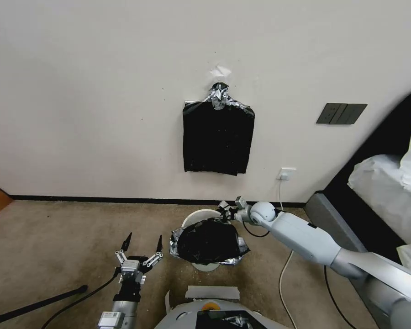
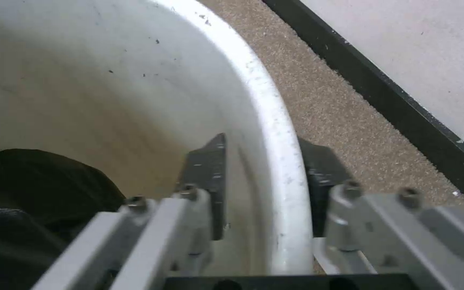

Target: Place a trash bag onto the trash bin.

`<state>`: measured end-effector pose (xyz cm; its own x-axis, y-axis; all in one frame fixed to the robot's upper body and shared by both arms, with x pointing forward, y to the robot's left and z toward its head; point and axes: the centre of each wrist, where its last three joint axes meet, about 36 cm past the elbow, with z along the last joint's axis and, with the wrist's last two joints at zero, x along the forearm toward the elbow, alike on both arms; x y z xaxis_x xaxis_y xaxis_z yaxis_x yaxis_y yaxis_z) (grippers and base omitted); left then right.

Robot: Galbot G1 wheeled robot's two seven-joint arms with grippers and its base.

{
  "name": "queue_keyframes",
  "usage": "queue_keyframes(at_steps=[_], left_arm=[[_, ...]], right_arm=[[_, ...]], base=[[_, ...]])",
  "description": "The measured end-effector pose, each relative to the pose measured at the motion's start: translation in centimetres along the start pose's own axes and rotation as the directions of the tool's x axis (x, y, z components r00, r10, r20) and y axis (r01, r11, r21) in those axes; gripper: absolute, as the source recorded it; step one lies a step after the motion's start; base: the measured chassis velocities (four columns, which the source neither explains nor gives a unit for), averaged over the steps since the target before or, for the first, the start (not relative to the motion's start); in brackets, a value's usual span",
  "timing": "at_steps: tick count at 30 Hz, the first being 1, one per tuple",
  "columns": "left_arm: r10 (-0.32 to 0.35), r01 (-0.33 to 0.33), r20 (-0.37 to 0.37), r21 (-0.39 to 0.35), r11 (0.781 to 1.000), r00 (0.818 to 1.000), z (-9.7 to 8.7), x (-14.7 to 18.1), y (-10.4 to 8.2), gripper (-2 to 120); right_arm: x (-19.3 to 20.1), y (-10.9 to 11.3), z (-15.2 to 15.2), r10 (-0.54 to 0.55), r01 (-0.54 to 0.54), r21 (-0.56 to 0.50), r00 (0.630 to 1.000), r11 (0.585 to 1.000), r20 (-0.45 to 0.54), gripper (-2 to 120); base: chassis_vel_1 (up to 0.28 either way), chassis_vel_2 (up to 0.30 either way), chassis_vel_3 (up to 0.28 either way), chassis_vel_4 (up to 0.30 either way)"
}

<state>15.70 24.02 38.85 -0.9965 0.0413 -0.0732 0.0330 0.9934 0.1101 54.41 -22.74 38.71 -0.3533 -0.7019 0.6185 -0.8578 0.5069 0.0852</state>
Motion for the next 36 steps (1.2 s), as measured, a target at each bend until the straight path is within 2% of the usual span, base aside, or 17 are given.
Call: queue_keyframes(at_steps=[1,4,6,10,13,16,21,24,26,28,29,31,32,36], left_arm=[[0.000,0.000,0.000,0.000,1.000,1.000,0.0,0.0,0.0,100],[0.001,-0.001,-0.001,0.006,1.000,1.000,0.0,0.1,-0.2,100],[0.002,-0.002,-0.003,0.008,1.000,1.000,0.0,0.1,-0.2,100],[0.003,-0.003,-0.003,0.011,1.000,1.000,0.0,0.1,-0.3,100],[0.000,0.000,0.004,0.009,1.000,1.000,-0.2,0.0,-0.1,100],[-0.004,0.004,0.009,0.016,1.000,1.000,-0.4,-0.1,0.0,100],[-0.005,0.005,0.010,0.025,1.000,1.000,-0.4,-0.2,-0.2,100],[-0.009,0.009,0.007,0.043,0.999,1.000,-0.4,-0.4,-0.6,100],[-0.007,0.006,0.006,0.048,0.999,1.000,-0.4,-0.4,-0.8,100],[0.007,-0.007,0.000,0.060,0.998,1.000,-0.4,-0.3,-1.3,100],[0.007,-0.007,0.000,0.060,0.998,1.000,-0.4,-0.3,-1.3,100],[0.011,-0.011,-0.002,0.071,0.997,1.000,-0.4,-0.3,-1.7,100],[0.011,-0.011,-0.002,0.071,0.997,1.000,-0.4,-0.3,-1.7,100],[0.012,-0.012,0.004,0.071,0.997,1.000,-0.5,-0.6,-1.7,100]], right_arm=[[0.0,0.0,0.0,0.000,0.000,0.000,1.000,1.000,0.000,23],[-0.1,0.1,0.0,-0.003,0.003,0.004,1.000,1.000,0.001,8],[0.0,0.2,-0.1,-0.005,0.005,0.002,1.000,1.000,0.003,7],[0.1,0.7,-0.2,0.002,-0.002,-0.014,1.000,1.000,0.018,6],[0.8,1.9,-0.3,0.024,-0.021,-0.063,0.999,0.998,0.047,4],[2.4,3.4,0.2,0.079,-0.070,-0.125,0.995,0.990,0.064,3],[3.8,4.4,0.2,0.162,-0.144,-0.198,0.984,0.970,0.075,3],[5.1,6.7,-0.1,0.285,-0.247,-0.315,0.955,0.917,0.081,3],[5.3,7.3,-0.1,0.308,-0.263,-0.342,0.947,0.902,0.086,3],[5.6,9.2,-0.2,0.370,-0.294,-0.440,0.924,0.848,0.094,3],[5.6,9.2,-0.2,0.370,-0.294,-0.440,0.924,0.848,0.094,3],[6.2,10.8,-0.4,0.439,-0.337,-0.521,0.895,0.784,0.083,3],[6.2,10.8,-0.4,0.439,-0.337,-0.521,0.895,0.784,0.083,3],[7.7,13.7,-2.1,0.570,-0.412,-0.657,0.821,0.631,0.033,3]], base=[[0.000,0.000,0.000,0.000],[0.000,0.000,0.000,0.000],[0.000,0.000,0.000,0.000],[0.000,0.000,0.000,0.000],[0.000,0.000,0.000,0.000],[0.000,0.000,0.000,0.000],[0.000,0.000,0.000,0.000],[0.000,0.000,0.000,0.000],[0.000,0.000,0.000,0.000],[0.000,0.000,0.000,0.000],[0.000,0.000,0.000,0.000],[0.000,0.000,0.000,0.000],[0.000,0.000,0.000,0.000],[0.000,0.000,0.000,0.000]])
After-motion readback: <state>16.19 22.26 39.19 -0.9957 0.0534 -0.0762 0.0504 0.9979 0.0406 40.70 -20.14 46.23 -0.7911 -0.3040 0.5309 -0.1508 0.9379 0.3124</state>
